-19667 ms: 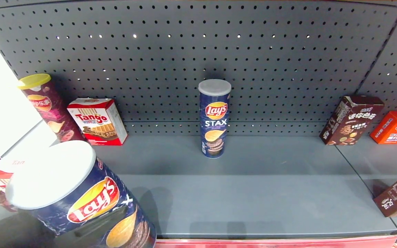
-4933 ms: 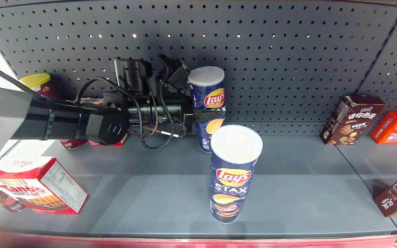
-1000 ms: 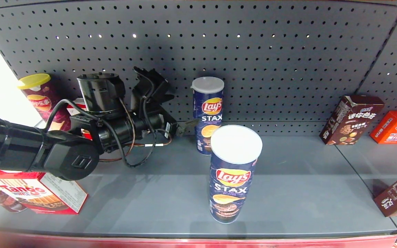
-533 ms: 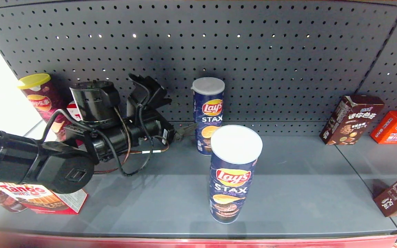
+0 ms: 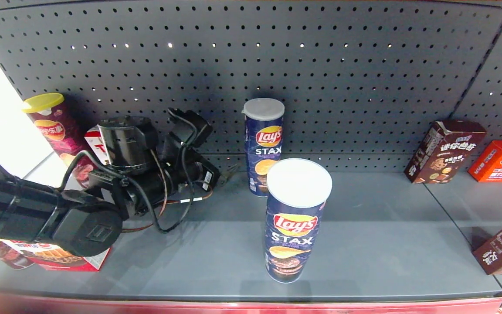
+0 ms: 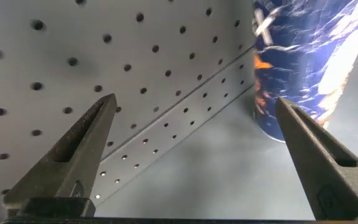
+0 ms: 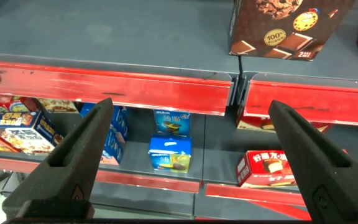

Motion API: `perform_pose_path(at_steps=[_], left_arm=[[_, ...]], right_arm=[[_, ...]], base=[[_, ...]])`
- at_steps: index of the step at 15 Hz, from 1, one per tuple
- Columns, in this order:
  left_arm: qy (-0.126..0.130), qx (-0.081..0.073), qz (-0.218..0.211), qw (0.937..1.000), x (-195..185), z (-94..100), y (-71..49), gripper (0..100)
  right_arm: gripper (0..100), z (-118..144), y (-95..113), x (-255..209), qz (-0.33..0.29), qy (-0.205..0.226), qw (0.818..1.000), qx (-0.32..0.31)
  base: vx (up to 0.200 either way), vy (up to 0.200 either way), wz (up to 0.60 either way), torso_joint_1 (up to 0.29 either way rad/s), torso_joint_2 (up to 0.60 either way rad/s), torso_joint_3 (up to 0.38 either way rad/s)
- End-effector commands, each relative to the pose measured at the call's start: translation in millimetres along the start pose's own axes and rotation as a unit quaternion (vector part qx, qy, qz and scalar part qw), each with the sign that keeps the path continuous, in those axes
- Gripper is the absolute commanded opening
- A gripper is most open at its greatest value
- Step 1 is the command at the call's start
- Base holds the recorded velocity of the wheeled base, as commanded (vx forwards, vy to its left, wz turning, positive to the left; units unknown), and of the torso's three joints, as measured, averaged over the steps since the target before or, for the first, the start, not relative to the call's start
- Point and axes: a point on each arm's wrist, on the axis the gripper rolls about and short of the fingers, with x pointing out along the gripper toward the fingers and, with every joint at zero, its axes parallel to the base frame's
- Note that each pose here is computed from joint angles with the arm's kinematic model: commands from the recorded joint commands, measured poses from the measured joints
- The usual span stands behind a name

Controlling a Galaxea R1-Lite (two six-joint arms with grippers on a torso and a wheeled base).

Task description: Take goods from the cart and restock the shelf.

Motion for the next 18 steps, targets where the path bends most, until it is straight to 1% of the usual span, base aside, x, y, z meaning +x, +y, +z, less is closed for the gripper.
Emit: perform_pose_path(at_steps=[1,4,7,13,18], left_arm=[[0.011,-0.001,-0.004,0.9999,12,-8.6,-5.1,100],[0.012,-0.001,0.003,0.9999,24,-11.8,-4.5,100],[0.014,-0.001,0.001,0.9999,25,-13.2,-5.5,100],[0.011,-0.002,-0.011,0.9999,28,-11.5,-14.6,100],[0.009,-0.002,-0.009,0.9999,30,-10.5,-14.7,100]], right_arm=[[100,0,0,0,0.001,0.001,1.000,0.000],[100,0,0,0,0.001,0.001,1.000,0.000],[100,0,0,0,0.001,0.000,1.000,0.000],[100,0,0,0,0.001,0.001,1.000,0.000],[100,0,0,0,0.001,0.001,1.000,0.000]], base=[[0.000,0.000,0.00,0.000,0.00,0.000],[0.000,0.000,0.00,0.000,0.00,0.000],[0.000,0.000,0.00,0.000,0.00,0.000],[0.000,0.000,0.00,0.000,0.00,0.000],[0.000,0.000,0.00,0.000,0.00,0.000]])
